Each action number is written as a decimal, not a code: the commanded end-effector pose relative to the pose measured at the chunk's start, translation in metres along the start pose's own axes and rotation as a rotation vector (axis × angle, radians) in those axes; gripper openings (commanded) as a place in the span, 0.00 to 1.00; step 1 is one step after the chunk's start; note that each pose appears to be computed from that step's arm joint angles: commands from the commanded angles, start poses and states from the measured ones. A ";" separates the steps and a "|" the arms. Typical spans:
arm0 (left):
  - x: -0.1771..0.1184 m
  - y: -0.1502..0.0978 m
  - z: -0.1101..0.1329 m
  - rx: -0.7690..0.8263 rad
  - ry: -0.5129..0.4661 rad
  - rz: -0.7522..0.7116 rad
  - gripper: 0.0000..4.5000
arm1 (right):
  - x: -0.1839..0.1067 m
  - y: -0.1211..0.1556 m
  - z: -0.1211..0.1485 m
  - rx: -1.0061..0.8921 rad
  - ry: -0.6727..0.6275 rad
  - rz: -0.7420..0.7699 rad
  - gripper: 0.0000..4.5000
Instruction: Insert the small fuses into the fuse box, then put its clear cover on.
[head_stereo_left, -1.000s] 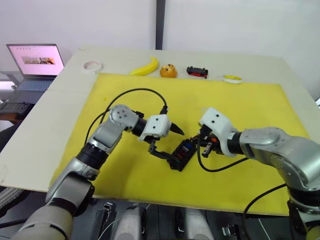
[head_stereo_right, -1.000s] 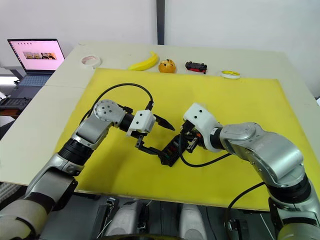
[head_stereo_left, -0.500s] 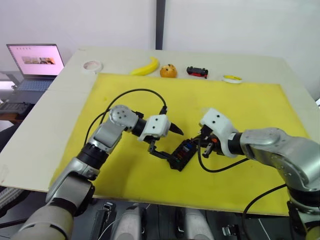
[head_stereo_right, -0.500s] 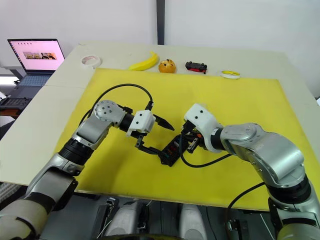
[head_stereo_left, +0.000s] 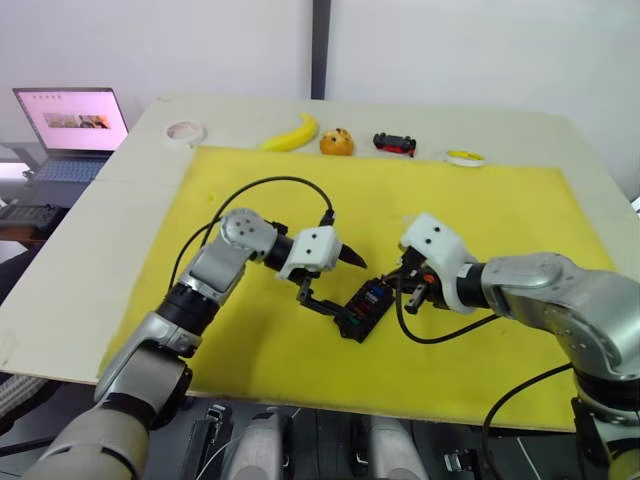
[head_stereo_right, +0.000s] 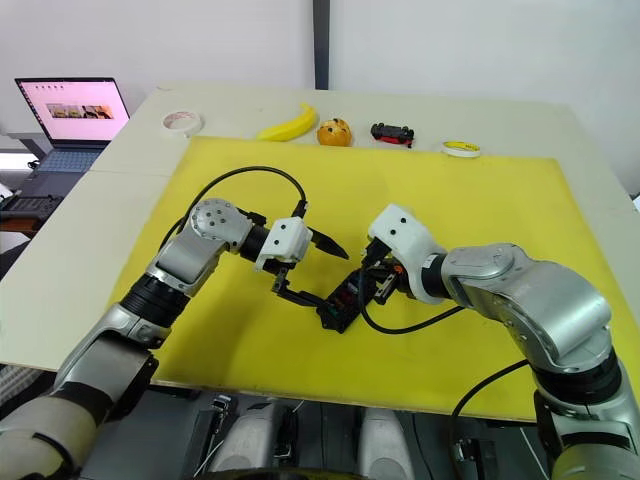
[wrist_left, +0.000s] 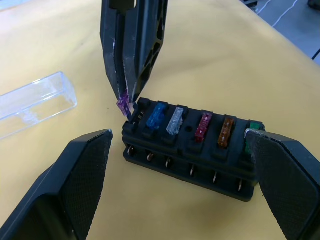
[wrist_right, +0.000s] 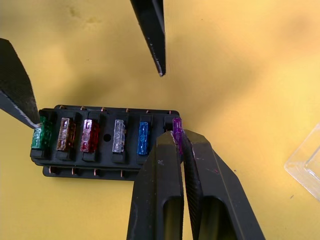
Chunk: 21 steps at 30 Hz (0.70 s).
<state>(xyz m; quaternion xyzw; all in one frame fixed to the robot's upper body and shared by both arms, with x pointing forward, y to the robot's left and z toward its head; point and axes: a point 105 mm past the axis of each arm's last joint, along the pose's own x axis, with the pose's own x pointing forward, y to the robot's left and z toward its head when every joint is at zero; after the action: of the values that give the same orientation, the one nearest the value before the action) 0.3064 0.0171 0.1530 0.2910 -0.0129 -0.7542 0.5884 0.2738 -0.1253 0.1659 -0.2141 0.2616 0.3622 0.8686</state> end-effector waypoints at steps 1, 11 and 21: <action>-0.002 0.007 0.008 0.045 -0.003 0.017 0.99 | -0.004 0.001 0.006 -0.013 -0.034 -0.011 0.00; -0.001 0.008 0.010 0.055 -0.003 0.016 0.99 | -0.001 -0.001 0.003 0.000 -0.030 -0.012 0.00; -0.001 0.010 0.014 0.062 -0.005 0.019 0.99 | 0.004 -0.002 0.000 0.006 -0.020 -0.014 0.00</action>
<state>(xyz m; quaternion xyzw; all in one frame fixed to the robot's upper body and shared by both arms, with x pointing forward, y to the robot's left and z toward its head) 0.3090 0.0152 0.1532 0.2965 -0.0110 -0.7523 0.5883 0.2759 -0.1240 0.1596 -0.2055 0.2665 0.3617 0.8694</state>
